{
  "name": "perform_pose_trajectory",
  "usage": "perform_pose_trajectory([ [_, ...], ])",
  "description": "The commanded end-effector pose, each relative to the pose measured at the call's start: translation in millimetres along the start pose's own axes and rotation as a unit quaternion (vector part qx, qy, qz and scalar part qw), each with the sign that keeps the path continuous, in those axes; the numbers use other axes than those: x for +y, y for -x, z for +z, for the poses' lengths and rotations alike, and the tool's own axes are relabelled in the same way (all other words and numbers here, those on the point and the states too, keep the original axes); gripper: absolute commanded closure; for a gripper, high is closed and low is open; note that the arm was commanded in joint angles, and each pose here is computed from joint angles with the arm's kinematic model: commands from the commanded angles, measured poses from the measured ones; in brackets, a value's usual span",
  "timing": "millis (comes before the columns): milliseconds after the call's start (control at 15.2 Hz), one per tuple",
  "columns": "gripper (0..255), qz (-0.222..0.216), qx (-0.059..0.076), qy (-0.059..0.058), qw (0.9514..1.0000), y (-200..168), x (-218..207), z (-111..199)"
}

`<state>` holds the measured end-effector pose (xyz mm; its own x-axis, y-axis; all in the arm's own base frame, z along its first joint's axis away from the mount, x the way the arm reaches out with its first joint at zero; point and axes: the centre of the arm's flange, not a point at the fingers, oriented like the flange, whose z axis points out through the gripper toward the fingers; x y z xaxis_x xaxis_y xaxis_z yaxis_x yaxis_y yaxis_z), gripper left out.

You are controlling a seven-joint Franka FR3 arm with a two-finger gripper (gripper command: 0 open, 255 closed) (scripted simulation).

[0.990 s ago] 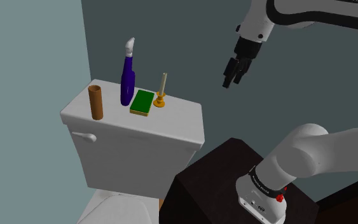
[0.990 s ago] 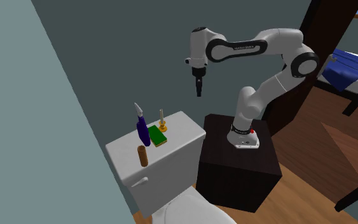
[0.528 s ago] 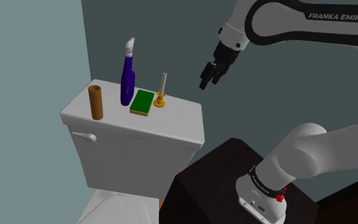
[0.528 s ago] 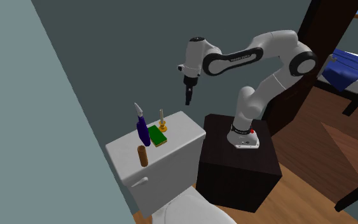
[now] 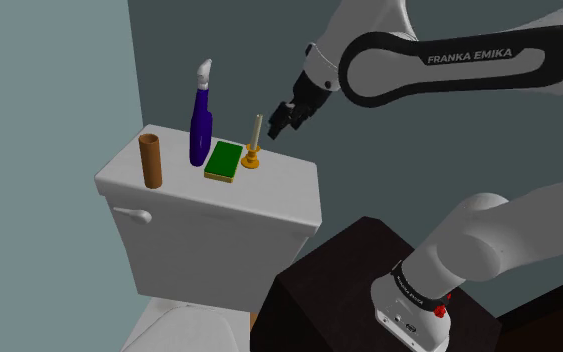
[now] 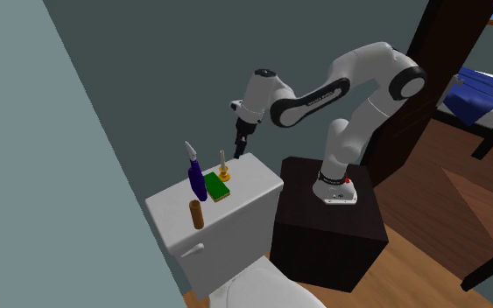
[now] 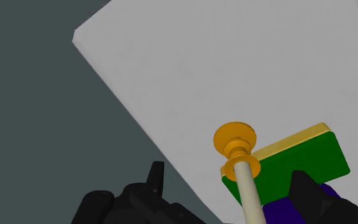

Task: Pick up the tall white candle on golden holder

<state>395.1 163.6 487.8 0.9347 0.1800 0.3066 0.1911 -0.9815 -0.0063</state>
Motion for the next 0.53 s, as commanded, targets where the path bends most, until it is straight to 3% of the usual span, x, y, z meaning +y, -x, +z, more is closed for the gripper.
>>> perform_pose_trajectory([
  [0,0,-0.006,0.029,0.001,0.9996,-10.3,-15.3,8.4],
  [132,0,-0.012,0.055,0.004,0.9984,-22.5,-30.3,17.9],
  [198,0,-0.014,0.061,0.004,0.998,-25.6,-34.0,20.2],
  [462,0,-0.014,0.061,0.004,0.998,-19.1,-33.9,40.3],
])
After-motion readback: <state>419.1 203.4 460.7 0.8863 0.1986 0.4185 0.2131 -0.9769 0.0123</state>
